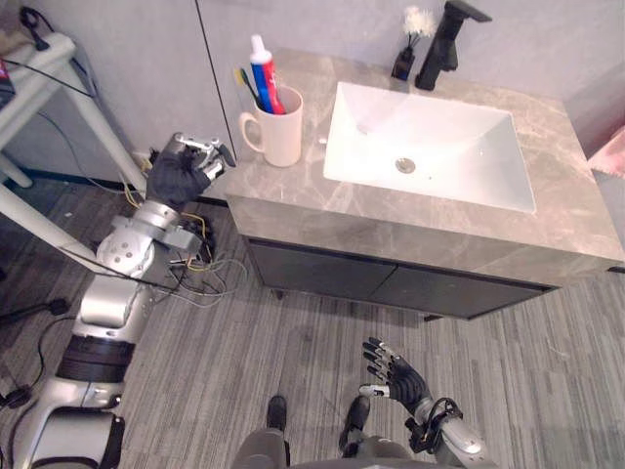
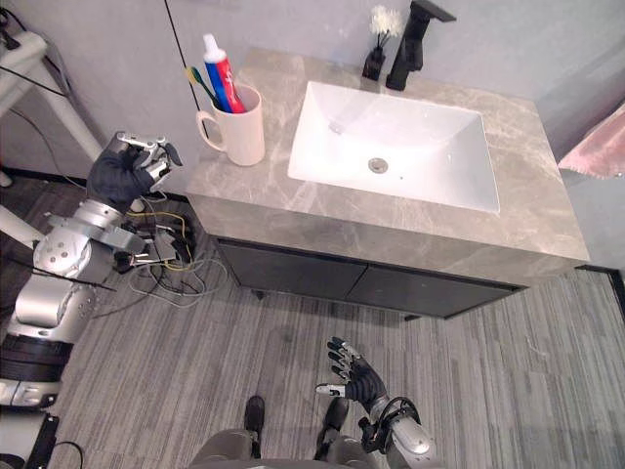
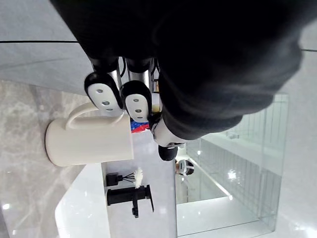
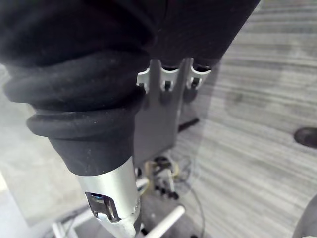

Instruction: Organize washtable

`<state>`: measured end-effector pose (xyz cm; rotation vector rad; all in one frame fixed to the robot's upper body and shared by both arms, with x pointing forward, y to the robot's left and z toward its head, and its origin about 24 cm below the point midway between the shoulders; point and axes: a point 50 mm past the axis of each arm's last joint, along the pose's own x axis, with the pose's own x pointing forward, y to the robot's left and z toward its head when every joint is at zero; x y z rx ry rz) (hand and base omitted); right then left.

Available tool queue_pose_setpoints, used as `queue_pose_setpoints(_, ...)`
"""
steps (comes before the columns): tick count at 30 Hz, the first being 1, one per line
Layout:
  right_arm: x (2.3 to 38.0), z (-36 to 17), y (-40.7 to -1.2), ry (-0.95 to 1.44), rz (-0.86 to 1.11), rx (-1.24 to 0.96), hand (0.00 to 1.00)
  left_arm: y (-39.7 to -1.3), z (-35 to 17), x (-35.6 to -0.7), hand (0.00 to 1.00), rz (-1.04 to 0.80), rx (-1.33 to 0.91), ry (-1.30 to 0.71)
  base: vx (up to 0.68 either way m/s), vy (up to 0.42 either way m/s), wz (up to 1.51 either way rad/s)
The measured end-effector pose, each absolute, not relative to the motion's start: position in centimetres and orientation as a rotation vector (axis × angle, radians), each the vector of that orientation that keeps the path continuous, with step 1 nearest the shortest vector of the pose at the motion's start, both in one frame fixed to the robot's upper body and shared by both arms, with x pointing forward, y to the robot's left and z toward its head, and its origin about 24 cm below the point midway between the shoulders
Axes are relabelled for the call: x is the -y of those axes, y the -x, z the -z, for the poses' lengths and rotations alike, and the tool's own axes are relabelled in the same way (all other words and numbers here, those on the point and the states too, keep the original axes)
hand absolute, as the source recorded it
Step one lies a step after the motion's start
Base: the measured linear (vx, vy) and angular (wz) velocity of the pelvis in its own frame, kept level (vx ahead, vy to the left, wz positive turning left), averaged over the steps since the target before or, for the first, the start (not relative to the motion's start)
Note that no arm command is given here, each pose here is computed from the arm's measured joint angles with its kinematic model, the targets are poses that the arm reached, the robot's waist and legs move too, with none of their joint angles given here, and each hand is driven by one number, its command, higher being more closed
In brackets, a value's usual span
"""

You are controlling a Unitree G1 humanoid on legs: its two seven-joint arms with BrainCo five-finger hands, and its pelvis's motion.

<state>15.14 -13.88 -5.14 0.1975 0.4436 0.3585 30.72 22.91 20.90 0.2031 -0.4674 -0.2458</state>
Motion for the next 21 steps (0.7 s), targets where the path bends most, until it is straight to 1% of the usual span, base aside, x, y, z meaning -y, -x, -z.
queue_pose_setpoints(9, 13.9, 4.5, -15.6, -0.192, -0.347, -0.411, 0.0, -32.1, -23.5, -22.7, 1.0, 0.23, 0.498, -0.285, 0.01, 0.022, -0.11)
queue_pose_setpoints(14, 13.8, 4.4, -15.7, -0.196, -0.343, -0.406, 0.0, -32.4, -23.4, -23.2, 1.0, 0.209, 0.481, -0.302, 0.01, 0.01, -0.03)
queue_pose_setpoints(21, 13.7, 4.0, -15.9, -0.196, -0.348, -0.383, 0.0, -32.6, -24.1, -22.9, 1.0, 0.214, 0.502, -0.315, 0.01, 0.026, -0.02)
